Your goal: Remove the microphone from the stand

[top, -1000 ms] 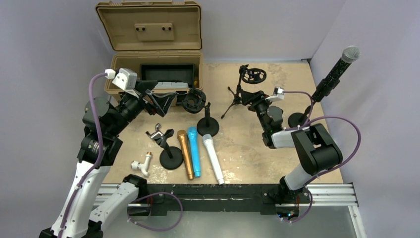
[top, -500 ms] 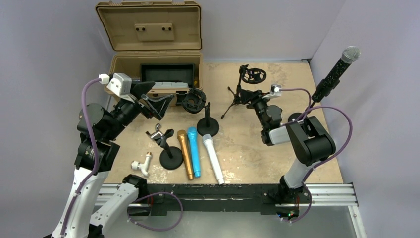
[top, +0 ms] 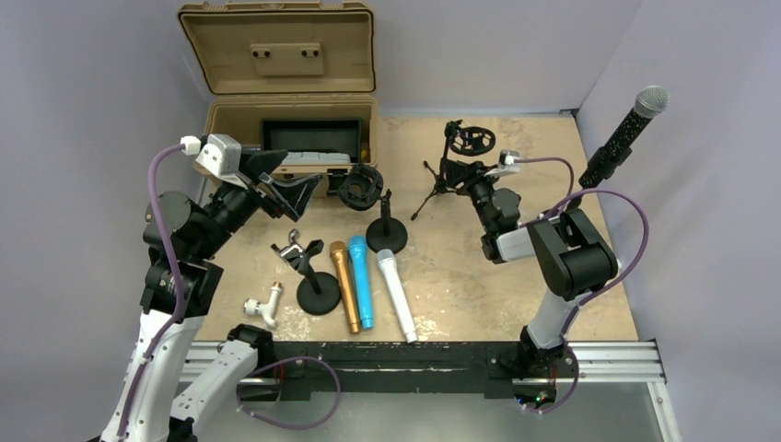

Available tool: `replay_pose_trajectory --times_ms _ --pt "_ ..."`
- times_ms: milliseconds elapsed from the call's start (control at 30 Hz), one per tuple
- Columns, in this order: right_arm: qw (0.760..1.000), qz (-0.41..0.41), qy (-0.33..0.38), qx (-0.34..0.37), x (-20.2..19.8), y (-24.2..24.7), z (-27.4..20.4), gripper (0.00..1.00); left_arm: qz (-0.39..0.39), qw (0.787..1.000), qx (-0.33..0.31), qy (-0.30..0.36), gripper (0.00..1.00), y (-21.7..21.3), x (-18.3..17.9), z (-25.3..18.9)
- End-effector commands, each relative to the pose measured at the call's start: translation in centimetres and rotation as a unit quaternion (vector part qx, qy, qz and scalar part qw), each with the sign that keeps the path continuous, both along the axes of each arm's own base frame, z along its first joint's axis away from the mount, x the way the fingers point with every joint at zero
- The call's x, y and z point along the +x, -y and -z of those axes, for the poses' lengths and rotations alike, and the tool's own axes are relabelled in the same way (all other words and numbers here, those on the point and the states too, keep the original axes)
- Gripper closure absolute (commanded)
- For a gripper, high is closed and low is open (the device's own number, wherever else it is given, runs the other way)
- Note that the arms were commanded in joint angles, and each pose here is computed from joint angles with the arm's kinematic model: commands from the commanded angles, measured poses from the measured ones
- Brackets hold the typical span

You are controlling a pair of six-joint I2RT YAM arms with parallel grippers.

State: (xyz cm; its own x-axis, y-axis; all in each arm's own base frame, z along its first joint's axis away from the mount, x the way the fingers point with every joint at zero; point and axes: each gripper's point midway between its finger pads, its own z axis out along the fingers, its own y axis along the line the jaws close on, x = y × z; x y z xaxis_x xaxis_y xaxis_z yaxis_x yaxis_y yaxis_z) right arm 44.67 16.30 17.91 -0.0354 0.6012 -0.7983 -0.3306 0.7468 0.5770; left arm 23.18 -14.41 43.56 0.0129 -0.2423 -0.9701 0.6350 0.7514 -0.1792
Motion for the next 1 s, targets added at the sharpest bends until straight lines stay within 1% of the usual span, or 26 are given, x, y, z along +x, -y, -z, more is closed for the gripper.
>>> replay_pose_trajectory --times_ms 0,200,333,633,833,967 --pt "0.999 0.006 0.032 -0.017 0.5 -0.5 -1.5 0.56 0.008 1.000 -0.012 0.020 0.12 0.1 -0.2 -1.1" --pt "0.999 0.005 0.026 -0.028 0.2 -0.6 -0.9 0.56 0.009 1.000 -0.013 0.021 0.12 0.1 -0.2 -1.2" --pt "0.999 0.002 0.023 -0.035 0.2 -0.7 -0.6 0.59 0.008 1.000 -0.014 0.022 0.12 0.0 -0.2 -1.2" --pt "0.998 0.010 0.019 -0.063 0.4 -0.4 0.4 0.71 0.009 1.000 -0.014 0.023 0.12 0.0 -0.4 -1.3" --pt "0.996 0.024 0.017 -0.081 0.4 0.0 1.0 0.70 0.010 1.000 -0.015 0.023 0.12 0.1 -0.4 -1.3" --pt "0.994 0.032 0.021 -0.104 0.4 -0.2 1.2 0.76 0.011 1.000 -0.016 0.022 0.12 0.1 -0.4 -1.3"
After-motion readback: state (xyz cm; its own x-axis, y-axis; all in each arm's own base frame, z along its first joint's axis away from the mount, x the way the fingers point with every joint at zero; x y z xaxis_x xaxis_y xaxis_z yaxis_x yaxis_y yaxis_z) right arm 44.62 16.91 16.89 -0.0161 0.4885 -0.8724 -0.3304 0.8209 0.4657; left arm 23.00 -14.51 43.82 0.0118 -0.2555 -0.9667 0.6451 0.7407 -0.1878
